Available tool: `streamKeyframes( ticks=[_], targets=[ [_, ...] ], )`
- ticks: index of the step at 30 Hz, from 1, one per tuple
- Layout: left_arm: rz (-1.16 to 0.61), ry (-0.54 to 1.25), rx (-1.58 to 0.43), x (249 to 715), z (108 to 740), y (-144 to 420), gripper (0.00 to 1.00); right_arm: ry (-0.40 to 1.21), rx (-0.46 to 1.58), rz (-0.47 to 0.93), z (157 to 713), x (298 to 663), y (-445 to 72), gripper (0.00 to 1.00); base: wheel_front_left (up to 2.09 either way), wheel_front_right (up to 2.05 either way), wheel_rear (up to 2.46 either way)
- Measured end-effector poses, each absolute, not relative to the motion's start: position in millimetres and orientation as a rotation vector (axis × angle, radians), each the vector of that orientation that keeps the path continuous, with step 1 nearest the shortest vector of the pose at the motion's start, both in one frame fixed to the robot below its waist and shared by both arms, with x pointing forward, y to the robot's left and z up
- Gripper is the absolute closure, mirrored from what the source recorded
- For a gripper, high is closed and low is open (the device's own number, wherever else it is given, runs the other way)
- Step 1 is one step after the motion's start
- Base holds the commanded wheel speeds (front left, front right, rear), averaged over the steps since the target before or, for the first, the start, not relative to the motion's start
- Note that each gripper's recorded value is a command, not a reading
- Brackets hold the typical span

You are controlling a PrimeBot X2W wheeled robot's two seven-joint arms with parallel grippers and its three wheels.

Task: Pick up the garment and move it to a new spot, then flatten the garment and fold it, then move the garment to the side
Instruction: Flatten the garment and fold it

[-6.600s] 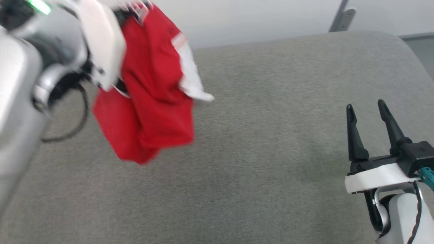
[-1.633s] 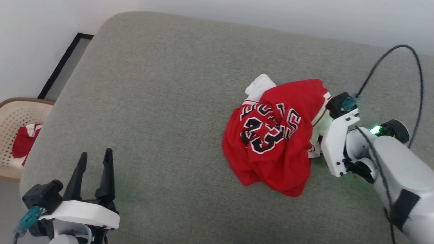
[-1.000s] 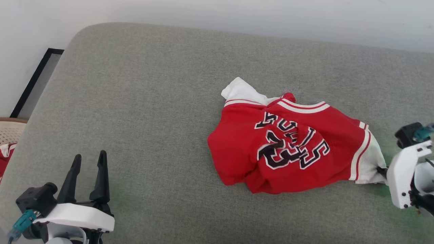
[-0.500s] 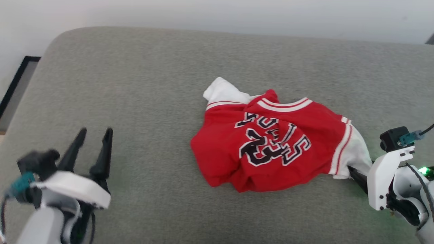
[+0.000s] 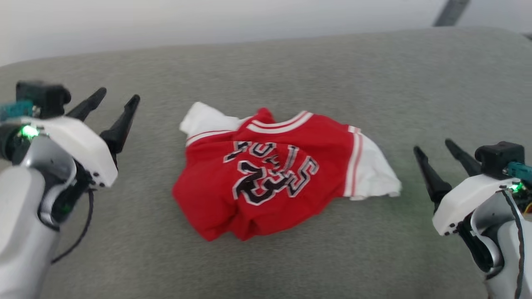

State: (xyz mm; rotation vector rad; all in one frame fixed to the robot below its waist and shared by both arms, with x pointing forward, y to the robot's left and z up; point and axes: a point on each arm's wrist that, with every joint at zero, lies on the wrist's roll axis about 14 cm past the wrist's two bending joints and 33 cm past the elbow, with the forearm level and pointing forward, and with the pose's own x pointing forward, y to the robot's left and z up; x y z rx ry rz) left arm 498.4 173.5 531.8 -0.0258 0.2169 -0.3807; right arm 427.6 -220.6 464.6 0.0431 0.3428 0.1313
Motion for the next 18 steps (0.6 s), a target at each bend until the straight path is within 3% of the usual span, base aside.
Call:
streamKeyframes(
  ticks=[10, 18],
  targets=[
    [-0.530, 0.478, 0.055, 541.8, 497.1, 112.1, 0.00, -0.012, 0.037, -0.048, 516.1, 403.2, -249.1, 0.00, 0.00, 0.00, 0.00],
    [-0.531, 0.779, 0.136, 550.3, 430.5, 100.5, 0.00, -0.029, 0.057, -0.141, 502.5, 383.2, -260.2, 0.00, 0.00, 0.00, 0.00]
  ],
)
